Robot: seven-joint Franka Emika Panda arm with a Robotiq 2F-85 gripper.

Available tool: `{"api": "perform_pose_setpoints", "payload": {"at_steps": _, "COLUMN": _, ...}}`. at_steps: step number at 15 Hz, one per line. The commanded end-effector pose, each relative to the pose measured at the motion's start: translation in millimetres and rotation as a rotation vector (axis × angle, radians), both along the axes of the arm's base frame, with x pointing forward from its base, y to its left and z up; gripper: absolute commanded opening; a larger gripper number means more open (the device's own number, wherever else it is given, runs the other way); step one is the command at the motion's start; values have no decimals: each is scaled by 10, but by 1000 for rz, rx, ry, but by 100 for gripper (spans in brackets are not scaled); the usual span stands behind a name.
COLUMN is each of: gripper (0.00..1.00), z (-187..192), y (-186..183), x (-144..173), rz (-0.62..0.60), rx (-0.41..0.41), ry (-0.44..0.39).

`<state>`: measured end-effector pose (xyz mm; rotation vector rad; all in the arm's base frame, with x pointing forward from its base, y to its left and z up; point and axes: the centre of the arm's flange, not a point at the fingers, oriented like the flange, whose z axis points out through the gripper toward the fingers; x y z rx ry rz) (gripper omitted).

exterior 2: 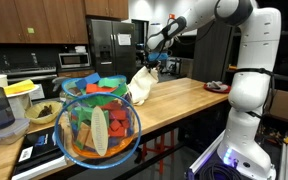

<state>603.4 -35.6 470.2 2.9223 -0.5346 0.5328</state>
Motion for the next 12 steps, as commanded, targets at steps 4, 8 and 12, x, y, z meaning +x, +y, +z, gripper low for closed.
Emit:
{"api": "perform_pose_setpoints", "payload": {"at_steps": 4, "gripper": 1, "z": -88, "y": 504, "x": -63, "rz": 111, "rx": -52, "ry": 16}}
{"api": "perform_pose_setpoints", "payload": {"at_steps": 8, "gripper": 1, "z": -336, "y": 364, "x": -244, "rz": 103, "rx": -54, "ry": 48}}
{"api": "perform_pose_setpoints", "payload": {"at_steps": 12, "gripper": 1, "z": -596, "y": -140, "x": -434, "rz": 31, "rx": -41, "ry": 79}}
